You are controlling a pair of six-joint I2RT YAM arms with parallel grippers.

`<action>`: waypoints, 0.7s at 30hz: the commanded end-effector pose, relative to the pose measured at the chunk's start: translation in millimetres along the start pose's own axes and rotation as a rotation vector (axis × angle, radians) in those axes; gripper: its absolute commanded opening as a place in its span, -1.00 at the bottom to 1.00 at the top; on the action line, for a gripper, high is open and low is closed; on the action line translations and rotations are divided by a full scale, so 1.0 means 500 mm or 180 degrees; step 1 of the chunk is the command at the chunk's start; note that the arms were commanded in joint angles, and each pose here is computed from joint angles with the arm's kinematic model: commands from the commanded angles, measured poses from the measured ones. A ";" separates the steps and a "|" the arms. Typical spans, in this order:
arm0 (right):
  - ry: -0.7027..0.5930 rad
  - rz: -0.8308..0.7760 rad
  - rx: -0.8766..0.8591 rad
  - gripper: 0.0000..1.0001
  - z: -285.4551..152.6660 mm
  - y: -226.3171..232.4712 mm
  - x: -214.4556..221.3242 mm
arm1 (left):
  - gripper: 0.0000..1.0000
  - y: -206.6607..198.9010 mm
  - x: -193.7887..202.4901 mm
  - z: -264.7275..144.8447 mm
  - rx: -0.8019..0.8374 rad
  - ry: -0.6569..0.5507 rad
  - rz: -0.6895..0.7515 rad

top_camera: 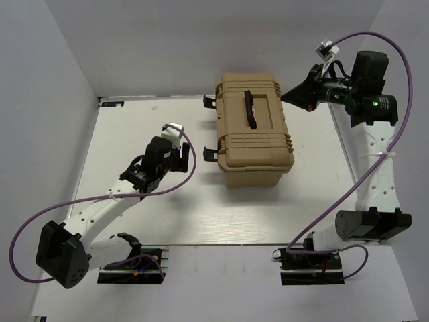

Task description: Sort the tools into containers

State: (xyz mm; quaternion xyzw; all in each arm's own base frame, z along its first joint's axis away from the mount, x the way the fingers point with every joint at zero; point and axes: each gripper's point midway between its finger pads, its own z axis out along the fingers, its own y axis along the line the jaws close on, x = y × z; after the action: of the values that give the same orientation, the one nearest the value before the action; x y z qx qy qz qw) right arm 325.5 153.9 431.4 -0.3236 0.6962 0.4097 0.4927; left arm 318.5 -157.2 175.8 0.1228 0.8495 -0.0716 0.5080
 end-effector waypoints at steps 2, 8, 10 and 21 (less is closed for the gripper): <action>0.0093 0.0057 0.0532 -0.95 -0.008 -0.018 0.023 | 0.66 0.001 -0.055 -0.024 0.0014 -0.0245 -0.0095; 0.0423 0.0066 0.1581 -0.31 -0.063 -0.097 0.177 | 0.74 -0.001 -0.063 -0.044 0.0093 -0.0370 -0.0095; 0.0595 0.0192 0.2040 0.73 -0.094 -0.133 0.244 | 0.76 0.000 -0.068 -0.049 0.0096 -0.0403 -0.0074; 0.0646 0.0487 0.2872 0.81 -0.170 -0.150 0.370 | 0.90 0.001 -0.073 -0.068 0.0139 -0.0489 -0.0064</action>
State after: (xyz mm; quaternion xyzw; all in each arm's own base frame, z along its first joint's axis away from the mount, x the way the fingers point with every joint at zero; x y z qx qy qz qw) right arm 295.7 48.5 244.4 -0.0992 0.8843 0.0954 0.4461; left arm 309.8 -155.6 213.9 0.1185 0.8190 -0.0989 0.5527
